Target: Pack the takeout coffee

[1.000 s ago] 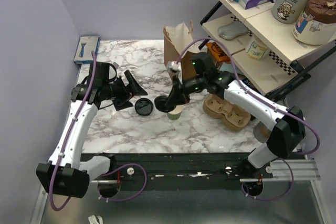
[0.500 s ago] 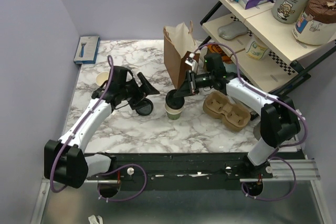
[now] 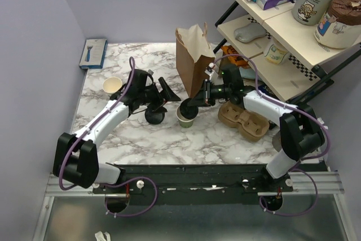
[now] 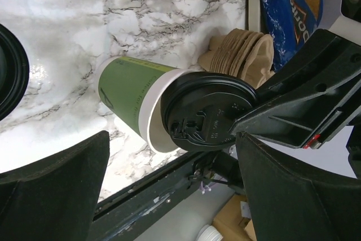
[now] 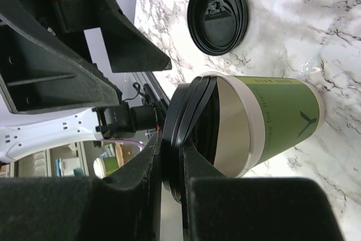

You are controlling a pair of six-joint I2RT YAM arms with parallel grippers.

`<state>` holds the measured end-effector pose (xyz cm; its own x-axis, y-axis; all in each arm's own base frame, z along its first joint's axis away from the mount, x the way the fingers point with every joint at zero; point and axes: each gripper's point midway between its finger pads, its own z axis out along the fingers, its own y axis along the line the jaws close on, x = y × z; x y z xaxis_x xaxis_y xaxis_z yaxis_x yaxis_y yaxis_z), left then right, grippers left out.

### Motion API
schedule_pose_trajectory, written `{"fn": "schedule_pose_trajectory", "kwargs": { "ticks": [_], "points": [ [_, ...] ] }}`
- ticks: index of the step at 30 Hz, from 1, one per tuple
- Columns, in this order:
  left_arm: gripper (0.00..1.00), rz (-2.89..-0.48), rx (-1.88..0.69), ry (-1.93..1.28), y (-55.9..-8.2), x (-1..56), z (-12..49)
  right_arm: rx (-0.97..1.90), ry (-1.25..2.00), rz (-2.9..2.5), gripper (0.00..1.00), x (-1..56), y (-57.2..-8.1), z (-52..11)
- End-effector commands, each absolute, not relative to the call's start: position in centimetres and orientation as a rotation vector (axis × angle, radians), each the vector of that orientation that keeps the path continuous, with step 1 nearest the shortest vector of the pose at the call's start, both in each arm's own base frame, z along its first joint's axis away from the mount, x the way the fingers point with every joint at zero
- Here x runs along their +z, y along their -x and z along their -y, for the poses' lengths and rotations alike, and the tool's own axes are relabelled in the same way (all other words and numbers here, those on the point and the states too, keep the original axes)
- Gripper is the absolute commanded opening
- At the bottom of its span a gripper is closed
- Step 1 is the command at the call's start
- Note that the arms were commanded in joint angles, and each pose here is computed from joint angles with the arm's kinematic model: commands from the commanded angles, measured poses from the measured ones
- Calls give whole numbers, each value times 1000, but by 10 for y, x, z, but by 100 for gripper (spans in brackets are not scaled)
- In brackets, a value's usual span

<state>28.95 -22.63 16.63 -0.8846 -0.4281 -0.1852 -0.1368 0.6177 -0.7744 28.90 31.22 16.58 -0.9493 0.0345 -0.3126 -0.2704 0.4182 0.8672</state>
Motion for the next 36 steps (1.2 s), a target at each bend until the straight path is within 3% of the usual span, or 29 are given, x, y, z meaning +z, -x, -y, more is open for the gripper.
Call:
{"fn": "schedule_pose_trajectory", "kwargs": {
  "ticks": [1,9,14,22,36],
  "points": [
    [99,-2483,-1186,377,-292,172,237,1525,161,-2356,22,168,-296,-310],
    [99,-2525,-1134,355,-290,159,237,1504,143,-2357,42,165,-296,-303],
    [99,-2545,-1127,346,-287,153,241,1492,153,-2358,48,166,-296,-302],
    [99,-2564,-1129,333,-288,146,249,1371,117,-2407,52,159,-298,-291],
    [99,-2565,-1203,313,-292,146,261,1217,99,-2484,52,141,-300,-276]
  ]
}}
